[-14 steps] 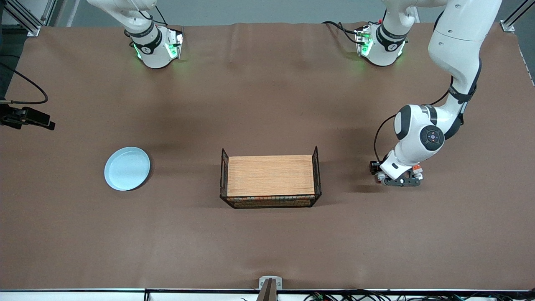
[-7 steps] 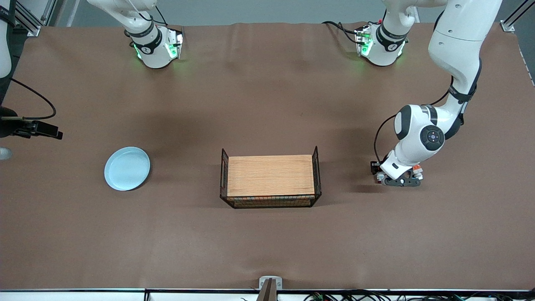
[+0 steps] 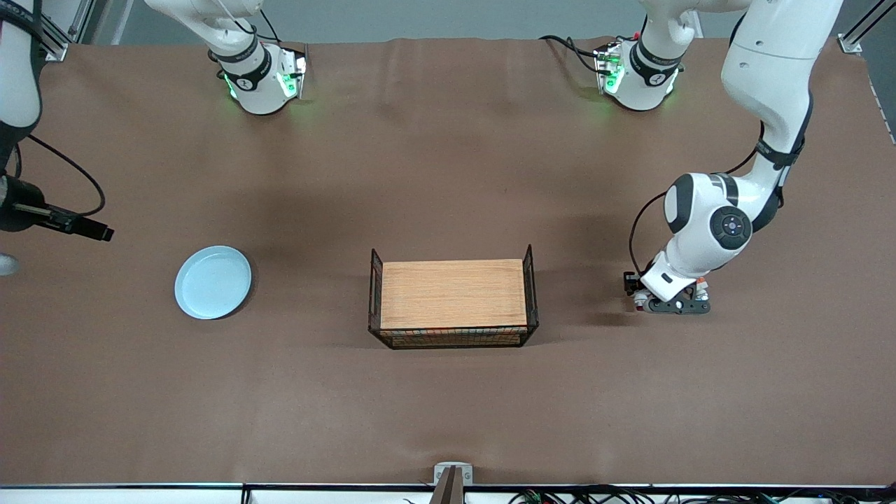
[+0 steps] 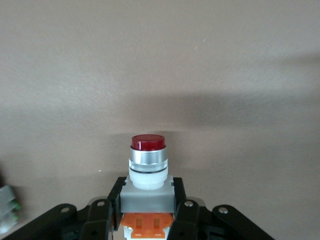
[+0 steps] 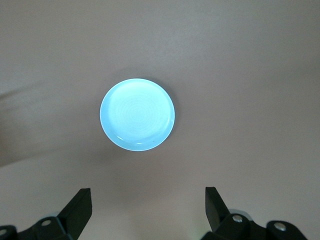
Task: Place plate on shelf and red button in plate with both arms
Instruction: 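Lift the button with the left gripper while the right gripper reaches the plate, then grasp the rim of the pale blue plate with the right gripper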
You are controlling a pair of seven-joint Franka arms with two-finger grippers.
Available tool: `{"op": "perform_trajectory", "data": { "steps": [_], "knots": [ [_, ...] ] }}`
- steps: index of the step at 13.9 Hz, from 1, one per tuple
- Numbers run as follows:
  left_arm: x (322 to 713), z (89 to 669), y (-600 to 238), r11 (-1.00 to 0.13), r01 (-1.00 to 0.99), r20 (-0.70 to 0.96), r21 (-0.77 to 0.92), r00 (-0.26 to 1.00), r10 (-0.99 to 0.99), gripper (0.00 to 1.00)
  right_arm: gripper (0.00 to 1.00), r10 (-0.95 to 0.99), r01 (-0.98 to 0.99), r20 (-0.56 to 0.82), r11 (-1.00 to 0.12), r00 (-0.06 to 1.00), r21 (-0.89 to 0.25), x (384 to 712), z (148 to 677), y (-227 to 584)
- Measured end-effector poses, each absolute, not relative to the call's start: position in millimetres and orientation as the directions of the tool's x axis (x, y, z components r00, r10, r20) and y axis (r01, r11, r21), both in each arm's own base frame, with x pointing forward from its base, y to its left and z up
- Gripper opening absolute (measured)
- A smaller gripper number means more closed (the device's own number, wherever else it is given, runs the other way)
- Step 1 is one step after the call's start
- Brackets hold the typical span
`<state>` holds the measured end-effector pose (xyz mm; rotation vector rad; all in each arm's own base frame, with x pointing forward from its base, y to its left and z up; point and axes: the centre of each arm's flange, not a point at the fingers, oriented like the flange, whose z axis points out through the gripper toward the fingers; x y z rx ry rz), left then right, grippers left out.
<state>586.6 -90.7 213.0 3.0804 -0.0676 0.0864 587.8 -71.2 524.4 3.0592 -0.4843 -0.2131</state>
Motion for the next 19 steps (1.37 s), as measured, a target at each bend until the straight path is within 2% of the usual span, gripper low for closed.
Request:
{"op": "perform_trajectory", "data": {
  "steps": [4, 9, 14, 19],
  "knots": [
    [586, 287, -88, -0.998, -0.035, 0.044, 0.057, 0.999, -0.033, 0.41, 1.00, -0.315, -0.309, -0.134, -0.949, 0.940, 0.061, 588, 524, -67],
    [586, 383, -77, -0.998, -0.010, -0.002, 0.056, 1.000, -0.011, 0.41, 1.00, -0.176, -0.172, -0.114, -0.984, 0.978, 0.040, 591, 504, -69],
    [586, 492, -93, -0.996, 0.077, -0.085, 0.054, 0.994, 0.072, 0.41, 1.00, -0.050, -0.050, -0.019, -0.998, 0.999, 0.031, 595, 418, -80],
    [579, 530, -164, -0.967, 0.238, -0.065, 0.088, 0.970, 0.233, 0.41, 1.00, 0.004, 0.000, 0.073, -0.999, 0.997, 0.044, 577, 332, -96]
  ]
}}
